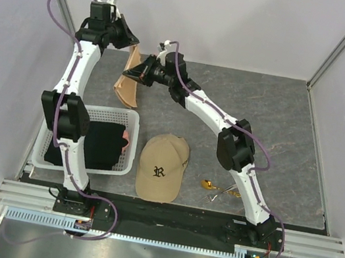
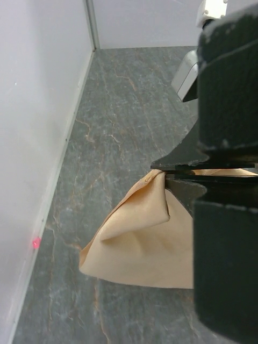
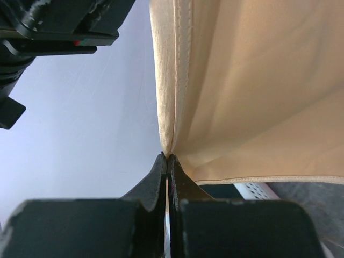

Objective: Fold the napkin into a case and place the utensils inside
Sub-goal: Turn over the upper triangle folded napkin at the center of the board.

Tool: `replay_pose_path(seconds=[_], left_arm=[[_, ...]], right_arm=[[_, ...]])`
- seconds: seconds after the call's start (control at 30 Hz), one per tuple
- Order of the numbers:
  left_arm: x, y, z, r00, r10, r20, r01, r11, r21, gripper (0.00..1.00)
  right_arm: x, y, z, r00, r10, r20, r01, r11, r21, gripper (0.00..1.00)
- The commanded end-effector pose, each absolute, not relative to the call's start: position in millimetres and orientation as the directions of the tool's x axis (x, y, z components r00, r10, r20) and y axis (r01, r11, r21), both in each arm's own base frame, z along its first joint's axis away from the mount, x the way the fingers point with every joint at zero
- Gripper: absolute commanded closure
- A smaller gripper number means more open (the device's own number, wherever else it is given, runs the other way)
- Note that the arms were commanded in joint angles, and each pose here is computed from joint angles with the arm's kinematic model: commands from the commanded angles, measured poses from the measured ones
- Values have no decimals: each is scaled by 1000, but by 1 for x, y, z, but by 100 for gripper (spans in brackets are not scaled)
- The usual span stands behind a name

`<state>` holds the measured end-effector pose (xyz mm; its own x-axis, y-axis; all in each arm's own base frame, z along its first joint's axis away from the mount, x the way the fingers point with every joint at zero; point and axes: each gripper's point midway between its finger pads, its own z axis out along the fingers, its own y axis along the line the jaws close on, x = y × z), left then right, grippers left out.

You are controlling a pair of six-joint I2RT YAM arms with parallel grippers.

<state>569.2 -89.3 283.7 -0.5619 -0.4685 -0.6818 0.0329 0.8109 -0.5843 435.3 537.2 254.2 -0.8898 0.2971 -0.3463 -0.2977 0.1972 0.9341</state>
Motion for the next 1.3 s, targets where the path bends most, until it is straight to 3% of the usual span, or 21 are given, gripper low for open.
replay_pose_path(seconds=[0.0, 0.17, 0.43, 0.83, 1.27], left_arm=[[576, -90, 367, -352, -461, -814, 178, 821, -542, 98], [582, -137, 343, -394, -417, -819, 196, 833, -518, 98], [596, -213, 260, -501, -385, -775, 129, 853, -506, 98], [586, -310, 213, -547, -340, -765, 182, 844, -505, 98], [565, -388, 163, -643, -368, -671, 219, 752, -622, 98]], right_arm=[[347, 573, 259, -956, 37, -291, -287, 86, 954, 100], [350, 528, 234, -960, 52, -276, -268, 114, 957, 100], [361, 452, 179, -976, 9, -219, -214, 185, 959, 100], [361, 364, 139, -985, 76, -152, -125, 286, 950, 100], [348, 262, 94, -981, 172, -88, -8, 421, 907, 100]])
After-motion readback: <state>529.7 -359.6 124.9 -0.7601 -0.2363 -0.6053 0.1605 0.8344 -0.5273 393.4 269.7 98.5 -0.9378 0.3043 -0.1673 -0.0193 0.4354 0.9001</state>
